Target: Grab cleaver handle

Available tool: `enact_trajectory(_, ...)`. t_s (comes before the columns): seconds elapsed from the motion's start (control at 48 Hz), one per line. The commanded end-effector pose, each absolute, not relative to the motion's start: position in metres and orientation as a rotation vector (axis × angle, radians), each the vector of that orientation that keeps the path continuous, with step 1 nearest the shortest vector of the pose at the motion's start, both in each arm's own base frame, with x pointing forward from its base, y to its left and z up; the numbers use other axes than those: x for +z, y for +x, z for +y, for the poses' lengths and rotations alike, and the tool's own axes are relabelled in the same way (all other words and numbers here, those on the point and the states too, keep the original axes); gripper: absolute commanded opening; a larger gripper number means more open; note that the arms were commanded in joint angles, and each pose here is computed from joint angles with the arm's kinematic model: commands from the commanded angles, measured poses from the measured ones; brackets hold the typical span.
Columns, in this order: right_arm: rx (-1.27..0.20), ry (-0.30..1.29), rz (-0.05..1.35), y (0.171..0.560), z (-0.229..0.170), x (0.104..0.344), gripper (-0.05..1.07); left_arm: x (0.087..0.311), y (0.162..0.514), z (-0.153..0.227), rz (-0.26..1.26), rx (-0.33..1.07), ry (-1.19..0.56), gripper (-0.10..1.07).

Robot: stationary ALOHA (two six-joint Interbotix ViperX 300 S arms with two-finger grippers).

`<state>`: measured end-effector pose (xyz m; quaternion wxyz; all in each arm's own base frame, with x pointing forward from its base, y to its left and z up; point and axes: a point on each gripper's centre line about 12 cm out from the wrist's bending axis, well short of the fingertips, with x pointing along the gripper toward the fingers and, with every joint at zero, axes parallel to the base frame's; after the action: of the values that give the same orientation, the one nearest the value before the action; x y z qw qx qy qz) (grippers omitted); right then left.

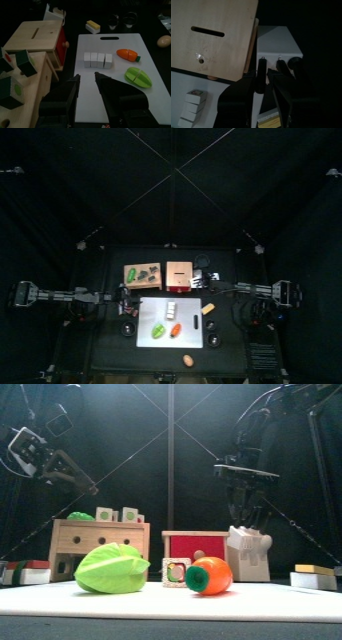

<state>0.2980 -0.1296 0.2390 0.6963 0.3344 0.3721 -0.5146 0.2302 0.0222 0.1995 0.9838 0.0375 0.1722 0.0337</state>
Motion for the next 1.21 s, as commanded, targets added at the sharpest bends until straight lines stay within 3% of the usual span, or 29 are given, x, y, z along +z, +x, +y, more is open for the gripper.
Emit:
enact_trajectory(0.0, -1.136, 0.749, 0.803, 0.299, -0.13, 0.247, 0.53, 0.204, 0.232, 0.023, 0.331, 0.07, 0.075, 0.73)
enact_trajectory(1.188, -1.145, 0.787, 0.765, 0.304, -0.111, 0.292, 0.5, 0.203, 0.232, 0.023, 0.333, 0.076, 0.062, 0.73)
